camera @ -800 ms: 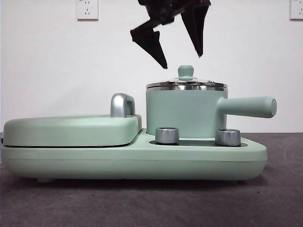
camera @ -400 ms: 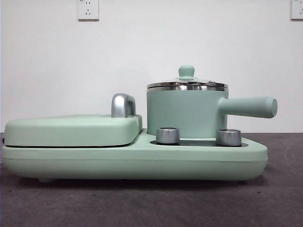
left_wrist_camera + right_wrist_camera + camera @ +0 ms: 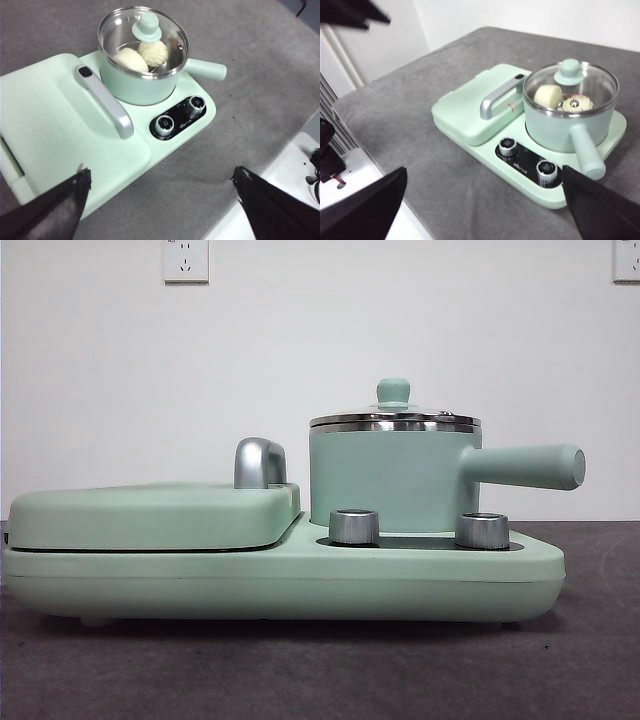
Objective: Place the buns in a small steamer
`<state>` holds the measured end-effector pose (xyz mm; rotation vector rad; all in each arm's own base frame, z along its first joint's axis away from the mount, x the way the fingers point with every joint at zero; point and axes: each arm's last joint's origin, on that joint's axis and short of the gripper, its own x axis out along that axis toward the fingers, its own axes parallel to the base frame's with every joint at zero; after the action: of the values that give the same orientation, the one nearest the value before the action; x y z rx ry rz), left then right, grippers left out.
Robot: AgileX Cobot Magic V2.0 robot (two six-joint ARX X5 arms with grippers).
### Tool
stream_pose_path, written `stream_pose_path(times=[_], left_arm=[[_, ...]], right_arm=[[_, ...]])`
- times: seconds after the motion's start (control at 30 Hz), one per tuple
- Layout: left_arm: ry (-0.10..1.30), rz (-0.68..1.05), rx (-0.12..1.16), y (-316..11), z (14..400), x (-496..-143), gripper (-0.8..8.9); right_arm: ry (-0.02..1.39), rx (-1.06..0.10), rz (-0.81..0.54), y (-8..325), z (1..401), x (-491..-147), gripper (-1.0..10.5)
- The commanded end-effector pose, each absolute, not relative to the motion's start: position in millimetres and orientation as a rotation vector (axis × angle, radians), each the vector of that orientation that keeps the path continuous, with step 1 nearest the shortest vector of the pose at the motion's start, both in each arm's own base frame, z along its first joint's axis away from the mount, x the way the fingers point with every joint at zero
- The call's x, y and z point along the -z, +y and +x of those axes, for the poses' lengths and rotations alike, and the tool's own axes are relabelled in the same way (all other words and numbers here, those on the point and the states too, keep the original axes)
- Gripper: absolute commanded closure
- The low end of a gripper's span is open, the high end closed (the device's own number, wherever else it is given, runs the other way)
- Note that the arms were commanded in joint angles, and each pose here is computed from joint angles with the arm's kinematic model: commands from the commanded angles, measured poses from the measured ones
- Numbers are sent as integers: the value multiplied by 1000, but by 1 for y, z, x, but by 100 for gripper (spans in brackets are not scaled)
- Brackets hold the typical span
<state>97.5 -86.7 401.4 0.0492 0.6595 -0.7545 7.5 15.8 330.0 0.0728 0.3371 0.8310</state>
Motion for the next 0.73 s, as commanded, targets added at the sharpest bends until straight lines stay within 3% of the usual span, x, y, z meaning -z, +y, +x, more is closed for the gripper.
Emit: stream_pose_path(times=[0.03,0.2,0.27,0.3,0.33,0.37,0.4,0.43,0.73], left_arm=[[602,5,763,-78,86,-381,345],[542,-84,758,-60,64,-349,350],[535,-102,754,-55,59,-341,401],[534,-109,752,-53,56,-337,478],[533,-110,752,-51,55,-335,587],[531,-108,752,-50,53,-334,716],[529,-109,752,-49,52,-334,822],[523,-110,754,-49,52,-334,794],[519,-112,756,-48,51,-335,801]], right_arm=[[323,-839,83,16,7,-333,456],[328,-839,83,16,7,-332,456],[328,-839,83,16,7,-332,456],[328,-839,83,16,7,-332,459],[329,-839,83,16,7,-332,514],[331,-839,83,16,7,-332,646],[332,-839,80,16,7,-332,868],[326,-841,68,16,7,-332,945],[313,-823,67,15,8,-333,912]])
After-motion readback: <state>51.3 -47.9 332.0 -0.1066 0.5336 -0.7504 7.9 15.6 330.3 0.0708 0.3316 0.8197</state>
